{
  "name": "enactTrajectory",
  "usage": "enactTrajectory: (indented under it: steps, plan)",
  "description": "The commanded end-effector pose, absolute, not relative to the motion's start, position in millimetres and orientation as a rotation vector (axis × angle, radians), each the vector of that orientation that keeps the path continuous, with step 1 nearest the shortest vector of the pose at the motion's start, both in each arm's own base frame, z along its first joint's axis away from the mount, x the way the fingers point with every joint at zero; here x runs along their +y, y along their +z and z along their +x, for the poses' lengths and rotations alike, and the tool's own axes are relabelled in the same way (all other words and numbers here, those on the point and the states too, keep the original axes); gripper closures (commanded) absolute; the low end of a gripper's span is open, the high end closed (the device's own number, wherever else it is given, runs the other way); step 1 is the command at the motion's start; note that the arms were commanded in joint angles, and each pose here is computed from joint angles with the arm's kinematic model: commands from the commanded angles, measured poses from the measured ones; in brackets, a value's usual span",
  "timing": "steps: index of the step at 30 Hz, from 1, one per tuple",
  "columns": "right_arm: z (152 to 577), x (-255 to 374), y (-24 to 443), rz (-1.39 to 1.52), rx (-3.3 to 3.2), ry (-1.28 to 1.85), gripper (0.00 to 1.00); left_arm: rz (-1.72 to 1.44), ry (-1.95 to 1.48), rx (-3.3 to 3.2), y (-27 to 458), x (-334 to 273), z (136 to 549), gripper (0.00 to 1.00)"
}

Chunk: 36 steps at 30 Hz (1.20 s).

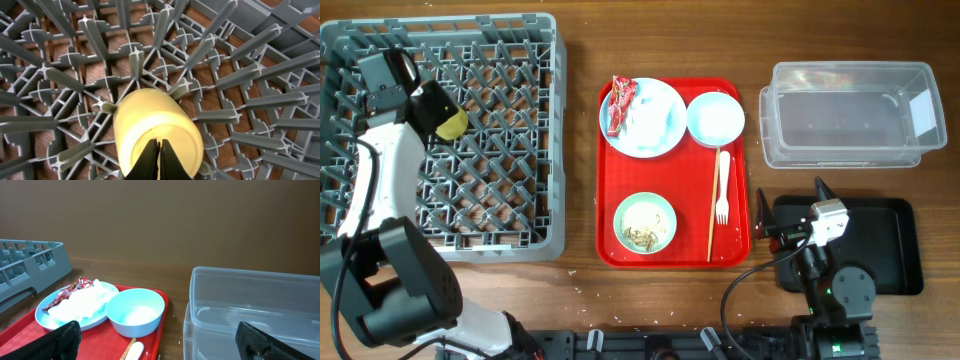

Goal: Sort waste into correct bins and load items into the dishwasher rack
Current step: 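Release the yellow cup upside down in the rack, lift left gripper, then reach the left gripper to the light-blue bowl and grasp its rim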

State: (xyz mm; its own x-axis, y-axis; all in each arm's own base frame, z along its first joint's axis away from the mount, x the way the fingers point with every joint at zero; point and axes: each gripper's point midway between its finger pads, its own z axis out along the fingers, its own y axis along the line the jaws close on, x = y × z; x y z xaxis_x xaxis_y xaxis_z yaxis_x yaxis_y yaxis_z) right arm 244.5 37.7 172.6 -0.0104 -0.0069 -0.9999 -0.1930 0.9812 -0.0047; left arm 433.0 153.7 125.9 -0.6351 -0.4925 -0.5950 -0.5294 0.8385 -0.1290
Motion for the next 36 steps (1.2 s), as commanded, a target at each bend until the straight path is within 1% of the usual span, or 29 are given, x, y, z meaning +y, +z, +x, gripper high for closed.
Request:
enactTrajectory:
  steps: [1,7,9,12,16,17,18,19,21,22,24,26,28,29,32,34,35,36]
  plan:
    - [244,38,174,-0.172,1.568,0.135,0.00,-0.776,0.118,2.388,117,169,425,0.96]
    - [244,38,174,-0.171,1.568,0.135,0.00,-0.793,0.111,2.393,116,173,422,0.94]
    - [244,38,174,-0.171,1.568,0.135,0.00,-0.771,0.047,2.395,118,164,425,0.96]
    - [244,38,174,-0.171,1.568,0.135,0.00,-0.705,-0.111,2.333,147,143,433,0.96]
    - [244,38,174,-0.172,1.568,0.135,0.00,-0.691,-0.362,2.147,226,108,429,0.96]
    - [244,38,174,-0.171,1.568,0.135,0.00,-0.683,-0.434,2.094,253,88,423,0.95]
    - [244,38,174,-0.171,1.567,0.135,0.00,-0.620,-0.495,2.085,266,68,421,0.90]
    - [244,38,174,-0.172,1.568,0.135,0.00,-0.553,-0.563,2.085,276,47,419,0.78]
    - [244,38,174,-0.172,1.568,0.135,0.00,-0.358,-0.758,2.107,291,-17,411,0.42]
    - [244,38,174,-0.172,1.568,0.135,0.00,-0.252,-0.841,2.127,294,-54,407,0.28]
    - [244,38,174,-0.171,1.568,0.135,0.01,-0.044,-0.893,2.162,289,-113,400,0.27]
    - [244,38,174,-0.171,1.568,0.135,0.00,0.195,-0.859,2.196,273,-180,390,0.25]
    - [244,38,174,-0.171,1.568,0.135,0.00,0.369,-0.746,2.205,253,-222,383,0.27]
    - [244,38,174,-0.171,1.568,0.134,0.00,0.492,-0.625,2.209,233,-249,379,0.28]
    - [244,38,174,-0.171,1.568,0.135,0.00,0.590,-0.448,2.225,196,-280,380,0.28]
    - [244,38,174,-0.172,1.568,0.135,0.00,0.630,-0.402,2.223,177,-293,385,0.27]
    - [244,38,174,-0.171,1.568,0.135,0.00,0.701,-0.390,2.210,152,-311,391,0.25]
    - [244,38,174,-0.171,1.567,0.135,0.00,0.732,-0.387,2.197,141,-319,395,0.26]
